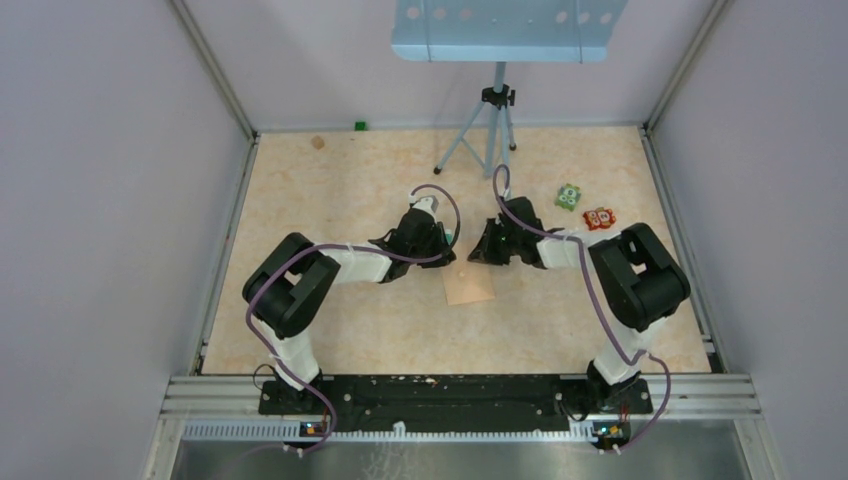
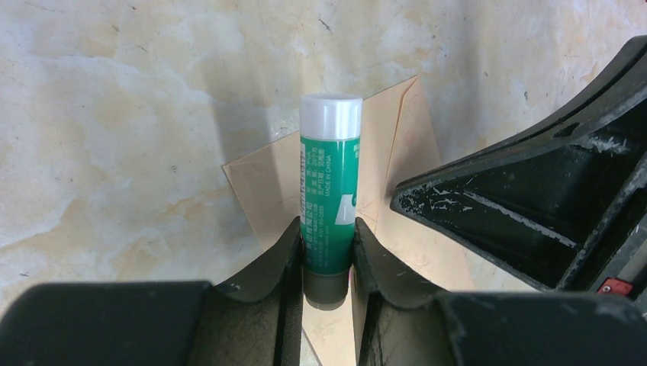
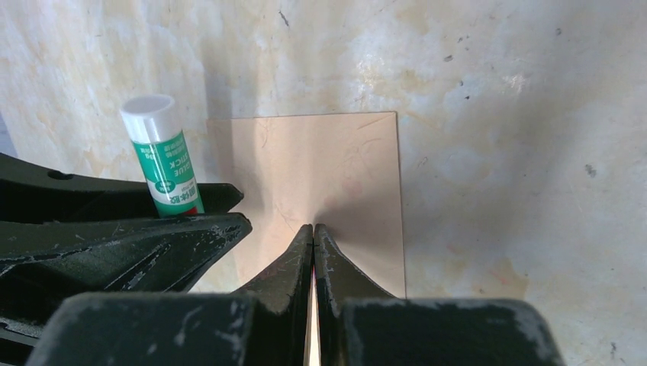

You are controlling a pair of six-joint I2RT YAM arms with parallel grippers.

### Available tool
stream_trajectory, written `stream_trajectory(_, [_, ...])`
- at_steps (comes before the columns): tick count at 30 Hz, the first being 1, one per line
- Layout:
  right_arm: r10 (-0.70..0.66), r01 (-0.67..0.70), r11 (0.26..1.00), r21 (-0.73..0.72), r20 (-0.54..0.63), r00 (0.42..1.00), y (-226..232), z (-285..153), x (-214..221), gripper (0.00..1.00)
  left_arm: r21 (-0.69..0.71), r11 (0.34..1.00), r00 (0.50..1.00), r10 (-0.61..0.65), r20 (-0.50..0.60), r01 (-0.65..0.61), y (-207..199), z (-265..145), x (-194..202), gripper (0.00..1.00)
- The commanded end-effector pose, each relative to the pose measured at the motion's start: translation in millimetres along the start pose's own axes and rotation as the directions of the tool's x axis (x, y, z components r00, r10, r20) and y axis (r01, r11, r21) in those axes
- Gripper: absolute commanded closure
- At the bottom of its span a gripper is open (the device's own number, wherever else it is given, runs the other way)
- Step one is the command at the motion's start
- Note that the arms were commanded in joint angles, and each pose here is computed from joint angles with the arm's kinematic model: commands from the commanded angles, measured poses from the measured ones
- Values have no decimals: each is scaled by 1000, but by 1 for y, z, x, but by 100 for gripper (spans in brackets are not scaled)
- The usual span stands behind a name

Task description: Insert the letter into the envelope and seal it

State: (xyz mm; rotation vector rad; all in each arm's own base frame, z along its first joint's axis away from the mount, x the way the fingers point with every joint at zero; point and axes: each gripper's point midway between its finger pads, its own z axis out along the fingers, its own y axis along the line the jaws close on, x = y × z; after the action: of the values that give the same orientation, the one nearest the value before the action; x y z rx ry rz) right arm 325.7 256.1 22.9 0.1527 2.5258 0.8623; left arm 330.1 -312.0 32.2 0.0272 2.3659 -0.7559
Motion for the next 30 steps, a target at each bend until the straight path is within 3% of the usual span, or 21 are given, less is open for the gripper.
stream_trajectory(1, [11, -9, 999, -30, 50, 999, 4, 6, -24, 100, -34, 999, 999, 11, -38, -13, 11, 5, 9, 100])
stream_trajectory(10, [14, -12, 999, -43, 54, 998, 2, 9, -31, 100, -40, 999, 999, 2, -39, -3, 13, 5, 9, 100])
stream_trajectory(30, [-24, 25, 997, -77, 15, 1000, 15, 0, -2, 100, -146, 986, 996, -84, -16, 81, 29, 6, 10, 100])
